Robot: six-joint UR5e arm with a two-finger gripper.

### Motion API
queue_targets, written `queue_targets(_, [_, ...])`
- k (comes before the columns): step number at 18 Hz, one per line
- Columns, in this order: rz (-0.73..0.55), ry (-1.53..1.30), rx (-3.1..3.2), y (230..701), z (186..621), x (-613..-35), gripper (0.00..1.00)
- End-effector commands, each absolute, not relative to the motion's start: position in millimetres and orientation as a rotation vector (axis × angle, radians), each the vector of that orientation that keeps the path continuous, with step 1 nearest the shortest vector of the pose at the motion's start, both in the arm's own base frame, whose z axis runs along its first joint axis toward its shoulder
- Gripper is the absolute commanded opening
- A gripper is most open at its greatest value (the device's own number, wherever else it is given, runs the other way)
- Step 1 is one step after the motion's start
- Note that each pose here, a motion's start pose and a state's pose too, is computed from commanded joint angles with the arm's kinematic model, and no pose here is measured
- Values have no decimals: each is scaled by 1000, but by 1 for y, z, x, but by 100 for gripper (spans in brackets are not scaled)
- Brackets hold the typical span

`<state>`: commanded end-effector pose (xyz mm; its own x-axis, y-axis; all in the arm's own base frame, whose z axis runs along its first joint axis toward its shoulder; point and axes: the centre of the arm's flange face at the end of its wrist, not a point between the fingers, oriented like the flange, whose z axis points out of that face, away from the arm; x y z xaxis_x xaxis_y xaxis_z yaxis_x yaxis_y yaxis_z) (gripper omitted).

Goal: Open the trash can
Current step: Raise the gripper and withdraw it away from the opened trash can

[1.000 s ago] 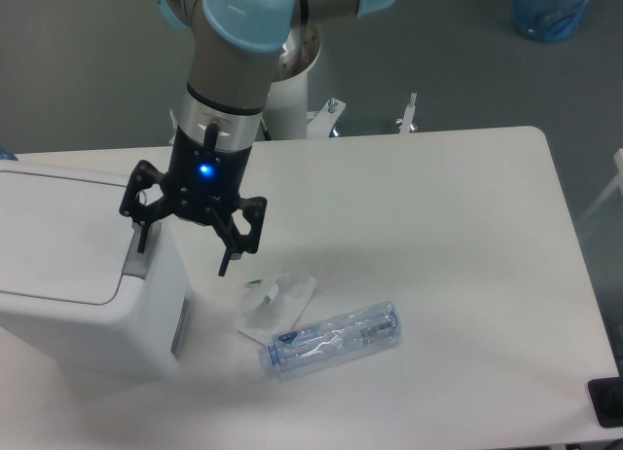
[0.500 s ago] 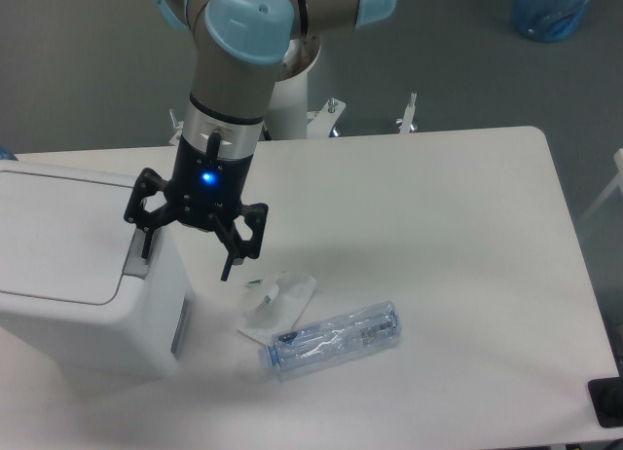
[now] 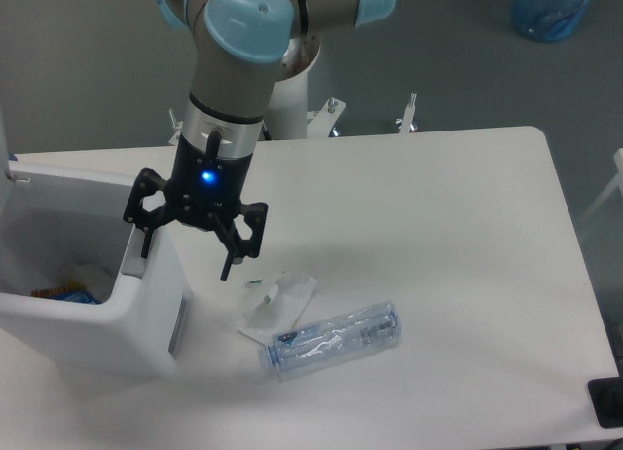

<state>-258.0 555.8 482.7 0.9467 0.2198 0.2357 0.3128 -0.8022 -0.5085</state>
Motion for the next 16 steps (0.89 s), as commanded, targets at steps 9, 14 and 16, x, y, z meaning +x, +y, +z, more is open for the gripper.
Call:
queue_targets(9, [-83,-442,-2502,512,475,-372,100])
queue_targets(14, [80,-376,-2566,483,436,-445,100])
queue_targets(16, [145,-295,-2631,481,418,-467,100])
